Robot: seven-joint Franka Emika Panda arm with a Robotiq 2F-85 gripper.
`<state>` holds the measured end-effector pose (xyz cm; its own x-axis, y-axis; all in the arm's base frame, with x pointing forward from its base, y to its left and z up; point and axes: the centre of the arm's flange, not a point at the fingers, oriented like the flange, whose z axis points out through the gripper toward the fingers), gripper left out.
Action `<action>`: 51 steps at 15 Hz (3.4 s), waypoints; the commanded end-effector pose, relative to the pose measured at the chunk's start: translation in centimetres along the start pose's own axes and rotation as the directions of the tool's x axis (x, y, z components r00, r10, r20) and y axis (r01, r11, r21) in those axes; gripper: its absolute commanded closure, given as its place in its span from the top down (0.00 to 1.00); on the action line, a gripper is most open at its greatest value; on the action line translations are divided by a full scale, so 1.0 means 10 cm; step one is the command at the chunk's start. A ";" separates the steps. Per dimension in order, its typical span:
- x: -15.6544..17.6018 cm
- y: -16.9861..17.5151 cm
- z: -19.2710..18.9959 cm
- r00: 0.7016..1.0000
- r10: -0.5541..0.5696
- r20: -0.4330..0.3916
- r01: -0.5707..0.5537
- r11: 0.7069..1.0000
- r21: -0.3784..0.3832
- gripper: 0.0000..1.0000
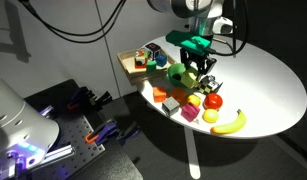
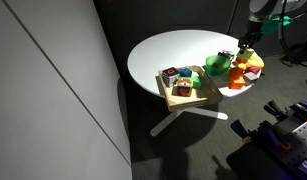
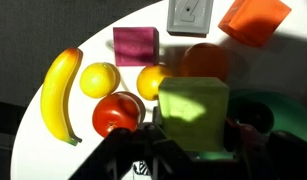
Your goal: Pick up the lime green block and drop it onto the tray
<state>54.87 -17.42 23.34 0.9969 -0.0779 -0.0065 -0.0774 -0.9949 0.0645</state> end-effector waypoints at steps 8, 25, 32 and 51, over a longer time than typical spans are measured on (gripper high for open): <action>0.02 -0.33 -0.08 0.998 -0.053 -0.028 0.053 0.999 0.001 0.29; 0.21 -1.53 -0.16 0.954 -0.293 -0.068 0.283 0.951 -0.122 0.29; 0.26 -1.98 -0.10 0.933 -0.348 -0.088 0.342 0.937 -0.075 0.29; 0.54 -2.61 0.50 0.872 -0.431 -0.233 0.426 0.902 -0.072 0.87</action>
<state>61.32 7.90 16.97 0.9087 0.3806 0.1714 0.3657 -0.9239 0.1124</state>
